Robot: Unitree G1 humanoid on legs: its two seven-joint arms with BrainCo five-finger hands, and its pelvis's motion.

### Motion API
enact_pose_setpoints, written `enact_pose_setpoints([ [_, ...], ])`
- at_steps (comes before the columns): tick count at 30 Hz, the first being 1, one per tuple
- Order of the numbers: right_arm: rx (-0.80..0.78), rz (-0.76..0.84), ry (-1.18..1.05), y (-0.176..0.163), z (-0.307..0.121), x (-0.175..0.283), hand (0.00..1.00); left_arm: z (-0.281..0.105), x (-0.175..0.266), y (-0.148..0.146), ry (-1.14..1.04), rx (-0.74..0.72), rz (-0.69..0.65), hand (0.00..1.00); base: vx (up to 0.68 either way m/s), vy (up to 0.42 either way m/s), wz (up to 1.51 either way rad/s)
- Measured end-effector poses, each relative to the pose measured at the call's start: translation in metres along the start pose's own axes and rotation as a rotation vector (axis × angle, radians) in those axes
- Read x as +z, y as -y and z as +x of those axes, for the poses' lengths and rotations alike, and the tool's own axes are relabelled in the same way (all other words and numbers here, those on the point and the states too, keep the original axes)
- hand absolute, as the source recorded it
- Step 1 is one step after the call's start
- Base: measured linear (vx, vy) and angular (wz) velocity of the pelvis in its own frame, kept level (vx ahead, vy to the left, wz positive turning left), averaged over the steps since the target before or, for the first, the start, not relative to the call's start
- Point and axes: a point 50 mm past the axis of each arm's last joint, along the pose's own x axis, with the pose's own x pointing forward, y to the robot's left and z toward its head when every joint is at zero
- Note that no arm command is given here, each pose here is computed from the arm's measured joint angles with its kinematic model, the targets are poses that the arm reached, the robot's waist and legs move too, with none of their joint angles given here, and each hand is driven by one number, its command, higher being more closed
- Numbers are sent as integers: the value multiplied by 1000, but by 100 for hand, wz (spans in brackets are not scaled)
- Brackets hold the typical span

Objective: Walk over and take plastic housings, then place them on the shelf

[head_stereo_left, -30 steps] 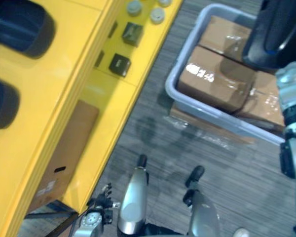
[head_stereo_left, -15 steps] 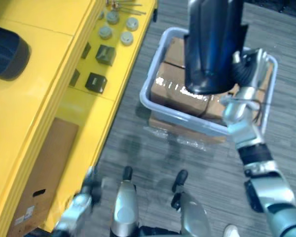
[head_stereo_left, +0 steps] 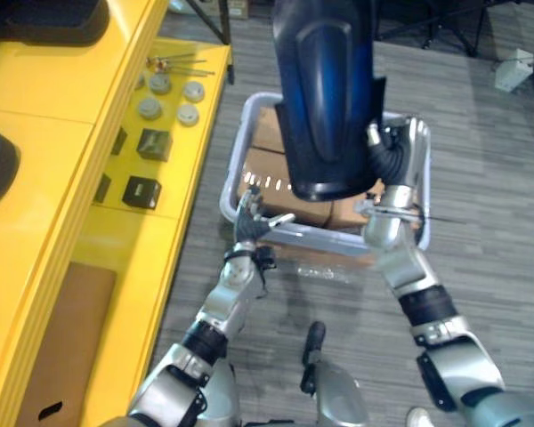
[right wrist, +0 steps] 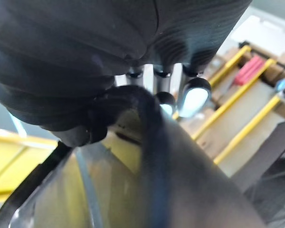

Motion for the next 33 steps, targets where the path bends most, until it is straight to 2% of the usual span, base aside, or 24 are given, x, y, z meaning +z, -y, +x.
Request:
enact_pose_setpoints([
  [8,67,-58,97,-10,-6,10,100,1,-10,-6,-44,32,11,0,-54,-6,-1],
  [12,78,-83,114,-12,-8,9,100,1,-17,-7,-112,6,-98,0,0,0,0],
  [18,80,-96,102,-13,-9,5,100,1,-19,-7,-142,3,-129,0,1,3,1],
  [27,37,-126,80,-7,-8,-4,100,2,-26,-12,-200,13,-20,0,0,0,0],
  [32,-15,-161,46,8,-1,-16,100,5,-32,-32,-237,105,-20,0,0,0,0],
  [33,-25,-169,40,12,0,-18,100,5,-33,-36,-230,125,14,0,0,0,0],
])
